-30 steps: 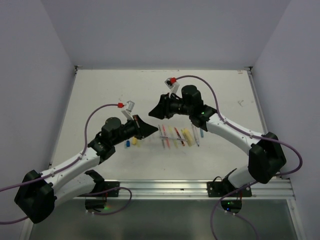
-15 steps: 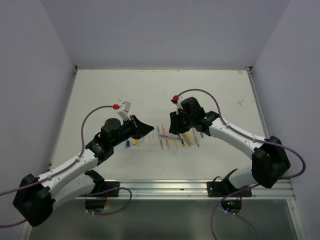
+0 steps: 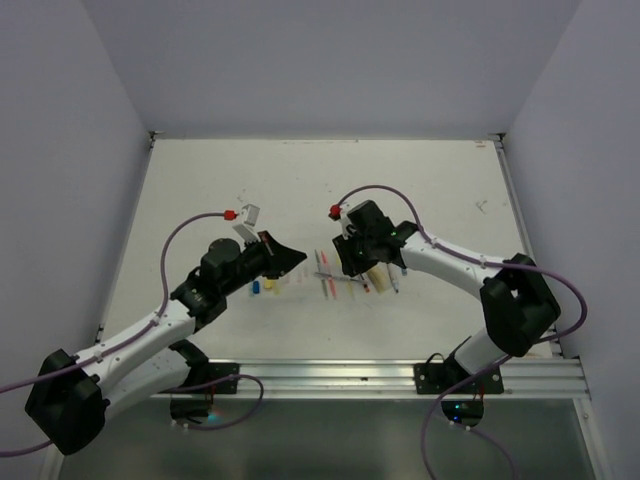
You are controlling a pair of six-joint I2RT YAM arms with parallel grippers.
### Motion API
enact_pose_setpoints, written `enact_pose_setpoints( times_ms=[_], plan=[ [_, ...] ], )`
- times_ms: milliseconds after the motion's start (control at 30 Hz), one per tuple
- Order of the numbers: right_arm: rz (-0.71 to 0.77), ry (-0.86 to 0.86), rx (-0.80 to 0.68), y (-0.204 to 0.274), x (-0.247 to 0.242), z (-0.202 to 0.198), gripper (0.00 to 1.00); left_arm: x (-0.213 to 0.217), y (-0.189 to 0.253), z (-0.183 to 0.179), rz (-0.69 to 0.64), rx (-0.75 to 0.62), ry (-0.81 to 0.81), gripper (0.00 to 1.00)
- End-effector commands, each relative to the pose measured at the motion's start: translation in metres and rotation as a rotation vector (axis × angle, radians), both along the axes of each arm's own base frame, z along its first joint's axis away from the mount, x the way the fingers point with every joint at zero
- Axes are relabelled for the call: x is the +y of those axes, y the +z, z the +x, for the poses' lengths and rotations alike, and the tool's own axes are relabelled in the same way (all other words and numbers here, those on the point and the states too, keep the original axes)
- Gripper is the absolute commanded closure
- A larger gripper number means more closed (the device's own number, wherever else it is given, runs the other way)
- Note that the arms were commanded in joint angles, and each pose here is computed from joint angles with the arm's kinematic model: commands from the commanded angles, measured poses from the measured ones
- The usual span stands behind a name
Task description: Open the pen caps
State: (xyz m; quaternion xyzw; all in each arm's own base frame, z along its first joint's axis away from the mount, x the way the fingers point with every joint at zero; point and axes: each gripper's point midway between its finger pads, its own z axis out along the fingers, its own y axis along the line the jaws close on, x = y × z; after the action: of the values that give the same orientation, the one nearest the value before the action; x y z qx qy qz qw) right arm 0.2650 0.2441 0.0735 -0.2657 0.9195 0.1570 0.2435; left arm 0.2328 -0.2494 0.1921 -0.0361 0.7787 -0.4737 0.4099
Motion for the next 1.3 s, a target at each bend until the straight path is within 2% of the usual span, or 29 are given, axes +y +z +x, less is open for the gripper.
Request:
enact_pose_setpoints(
  times_ms=[0, 200, 467, 1000, 1267],
  plan=[
    [-0.034, 0.104, -0.038, -0.003, 0.010, -0.008, 0.62, -0.003, 0.005, 0.001, -0.010, -0.053, -0.020, 1.00],
    [-0.043, 0.155, -0.049, -0.016, 0.023, -0.015, 0.64, -0.006, 0.008, -0.002, -0.030, -0.064, -0.043, 1.00],
    [-0.071, 0.159, -0.103, -0.016, 0.028, 0.003, 0.65, -0.003, 0.013, -0.006, -0.026, -0.089, -0.048, 1.00],
    [-0.133, 0.203, -0.124, -0.026, 0.033, 0.020, 0.66, 0.002, 0.008, -0.004, -0.025, -0.084, -0.065, 1.00],
    [-0.139, 0.209, -0.093, -0.036, 0.033, 0.015, 0.67, 0.009, 0.008, -0.001, -0.034, -0.088, -0.061, 1.00]
  ],
)
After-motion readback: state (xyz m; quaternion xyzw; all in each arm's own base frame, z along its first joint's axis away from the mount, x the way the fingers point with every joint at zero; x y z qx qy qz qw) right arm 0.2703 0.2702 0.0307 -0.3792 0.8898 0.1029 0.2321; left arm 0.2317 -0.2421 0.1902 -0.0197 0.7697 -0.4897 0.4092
